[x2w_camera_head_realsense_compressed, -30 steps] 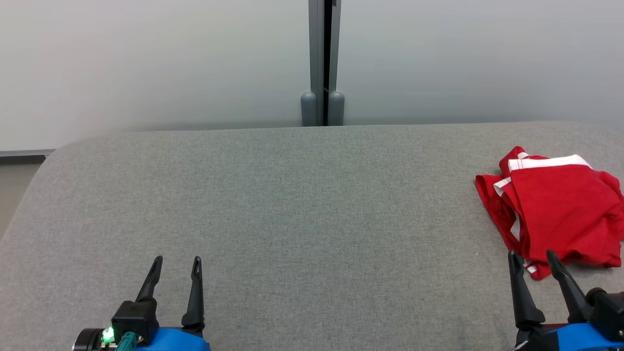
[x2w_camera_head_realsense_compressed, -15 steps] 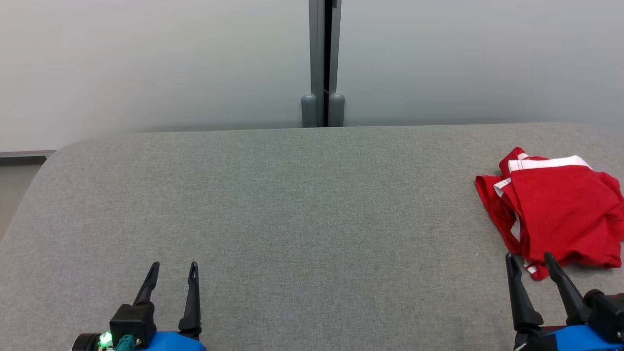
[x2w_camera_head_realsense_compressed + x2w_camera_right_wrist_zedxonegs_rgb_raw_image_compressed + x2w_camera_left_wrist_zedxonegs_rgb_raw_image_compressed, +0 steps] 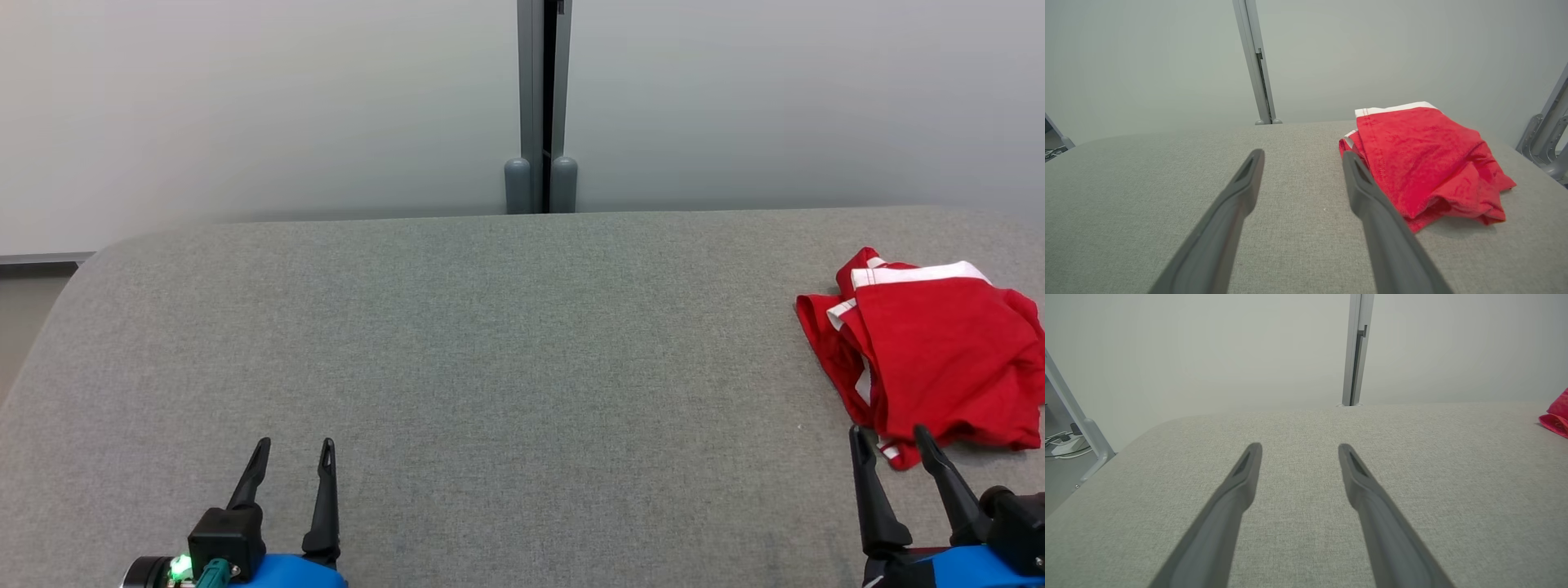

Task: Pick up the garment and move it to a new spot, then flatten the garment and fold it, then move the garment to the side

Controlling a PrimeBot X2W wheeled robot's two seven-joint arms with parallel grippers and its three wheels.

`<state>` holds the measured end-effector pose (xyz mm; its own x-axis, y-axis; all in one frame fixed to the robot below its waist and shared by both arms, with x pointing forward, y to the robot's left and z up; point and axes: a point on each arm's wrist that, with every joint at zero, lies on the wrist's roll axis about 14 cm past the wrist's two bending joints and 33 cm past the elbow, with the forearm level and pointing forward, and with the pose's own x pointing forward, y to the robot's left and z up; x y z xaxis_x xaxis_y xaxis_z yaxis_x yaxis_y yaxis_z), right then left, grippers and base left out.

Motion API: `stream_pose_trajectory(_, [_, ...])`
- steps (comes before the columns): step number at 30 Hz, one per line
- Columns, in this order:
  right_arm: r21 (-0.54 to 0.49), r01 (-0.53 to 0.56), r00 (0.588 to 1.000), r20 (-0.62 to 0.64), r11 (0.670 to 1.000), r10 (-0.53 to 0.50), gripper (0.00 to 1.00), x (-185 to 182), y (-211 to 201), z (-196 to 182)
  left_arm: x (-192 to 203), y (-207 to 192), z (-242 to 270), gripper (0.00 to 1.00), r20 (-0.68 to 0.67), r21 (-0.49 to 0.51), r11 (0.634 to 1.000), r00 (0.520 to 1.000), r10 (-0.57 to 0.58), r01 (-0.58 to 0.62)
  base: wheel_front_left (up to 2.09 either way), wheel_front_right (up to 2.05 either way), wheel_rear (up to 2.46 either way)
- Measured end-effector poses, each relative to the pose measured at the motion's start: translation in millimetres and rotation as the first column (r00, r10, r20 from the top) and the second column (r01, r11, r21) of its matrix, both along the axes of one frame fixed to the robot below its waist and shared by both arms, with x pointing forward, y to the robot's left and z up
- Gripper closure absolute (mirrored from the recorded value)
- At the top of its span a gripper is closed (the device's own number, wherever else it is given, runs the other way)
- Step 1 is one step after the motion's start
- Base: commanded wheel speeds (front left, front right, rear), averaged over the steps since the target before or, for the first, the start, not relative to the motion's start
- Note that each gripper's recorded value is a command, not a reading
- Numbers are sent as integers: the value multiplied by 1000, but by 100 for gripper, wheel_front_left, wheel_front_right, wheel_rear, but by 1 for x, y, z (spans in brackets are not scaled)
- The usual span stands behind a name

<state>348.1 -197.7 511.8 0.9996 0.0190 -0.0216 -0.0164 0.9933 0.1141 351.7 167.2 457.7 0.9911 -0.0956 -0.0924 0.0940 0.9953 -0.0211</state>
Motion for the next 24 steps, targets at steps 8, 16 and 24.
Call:
stream_pose_trajectory(8, [19, 1, 1000, -31, 1000, 0, 100, -1, 1, -10, -7, -2, -13, 100, -44, -9, 1000, 999, 3, -3, 0, 0, 0])
stream_pose_trajectory(16, [153, 19, 998, -66, 988, -9, 100, -3, 1, -21, -9, 4, -23, 100, -112, -140, 988, 992, 54, -69, 0, 0, 0])
stream_pose_trajectory(24, [293, 34, 997, -71, 955, -14, 100, 1, 1, -22, -6, 11, -22, 100, -147, -278, 952, 985, 91, -129, 0, 0, 0])
